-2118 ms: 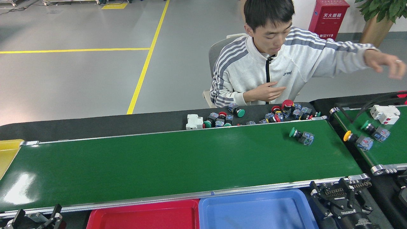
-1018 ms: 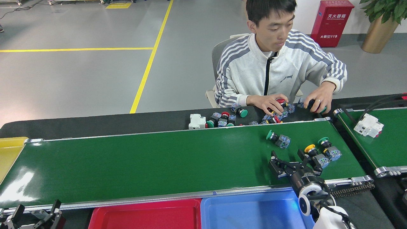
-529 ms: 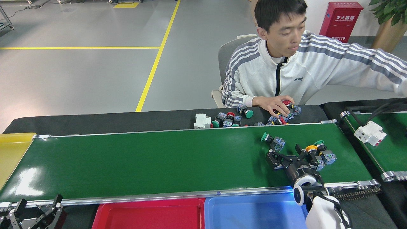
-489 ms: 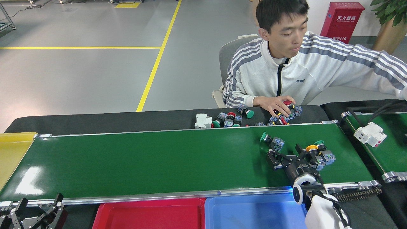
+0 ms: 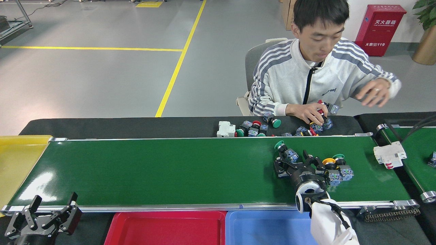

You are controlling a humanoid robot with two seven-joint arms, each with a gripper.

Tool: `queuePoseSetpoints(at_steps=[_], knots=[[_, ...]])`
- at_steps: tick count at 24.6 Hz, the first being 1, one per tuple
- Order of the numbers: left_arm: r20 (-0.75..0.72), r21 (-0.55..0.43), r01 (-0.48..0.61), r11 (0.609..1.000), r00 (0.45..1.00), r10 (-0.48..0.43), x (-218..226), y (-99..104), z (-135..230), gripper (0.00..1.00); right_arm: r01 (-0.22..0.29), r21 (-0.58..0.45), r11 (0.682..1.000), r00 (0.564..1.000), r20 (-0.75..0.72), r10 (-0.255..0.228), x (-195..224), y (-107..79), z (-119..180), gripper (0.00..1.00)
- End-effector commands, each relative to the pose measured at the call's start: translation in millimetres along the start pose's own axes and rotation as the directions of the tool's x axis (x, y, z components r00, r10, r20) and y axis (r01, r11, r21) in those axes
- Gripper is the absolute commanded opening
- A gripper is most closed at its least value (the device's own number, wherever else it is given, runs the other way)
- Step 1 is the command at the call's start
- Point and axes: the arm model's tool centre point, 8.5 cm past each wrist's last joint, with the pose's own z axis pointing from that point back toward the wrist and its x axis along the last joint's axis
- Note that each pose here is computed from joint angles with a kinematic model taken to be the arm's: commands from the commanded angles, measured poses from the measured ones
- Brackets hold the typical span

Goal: Pick switch part from conveyor to tray
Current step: 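Carry the button part to the red tray and open the right gripper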

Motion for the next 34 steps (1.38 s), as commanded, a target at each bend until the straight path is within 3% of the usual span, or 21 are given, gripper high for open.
queuePoseSetpoints(at_steps=[1,6,11,14,17,21,25,27,34], knots=[[-0.001,0.022,0.015,1.000,1.000,-0.015,-4,8,-4,1.00,-0.009,-0.041,0.999,1.000,0.004,0.009,2,-17.3,-4,0.27],[-0.001,0.029,0.017,0.999,1.000,-0.016,-4,11,-5,1.00,-0.007,-0.085,0.996,1.000,0.029,0.010,9,-22.3,-3,0.16],[-0.012,0.023,0.019,1.000,1.000,-0.019,-8,9,-3,1.00,-0.023,-0.176,0.984,0.979,0.195,0.058,48,-37.9,14,0.14],[-0.013,0.022,0.020,1.000,1.000,-0.020,-9,9,-2,1.00,-0.017,-0.239,0.971,0.938,0.333,0.098,85,-48.1,36,0.15],[-0.016,0.023,0.019,1.000,1.000,-0.018,-9,9,-2,1.00,-0.031,-0.290,0.957,0.867,0.469,0.170,126,-51.1,62,0.16],[-0.021,0.021,0.017,1.000,1.000,-0.017,-11,9,-1,1.00,-0.102,-0.367,0.924,0.743,0.590,0.316,189,-35.3,99,0.31],[-0.021,0.022,0.018,1.000,1.000,-0.017,-10,9,-1,1.00,-0.122,-0.401,0.908,0.616,0.687,0.386,238,-7.9,137,0.69],[-0.023,0.019,0.019,1.000,1.000,-0.018,-11,8,-1,1.00,-0.114,-0.405,0.907,0.579,0.715,0.391,251,-1.5,148,1.00],[-0.020,0.003,0.018,1.000,1.000,-0.017,-10,7,-1,1.00,-0.051,-0.386,0.921,0.587,0.735,0.341,256,0.1,166,1.00]])
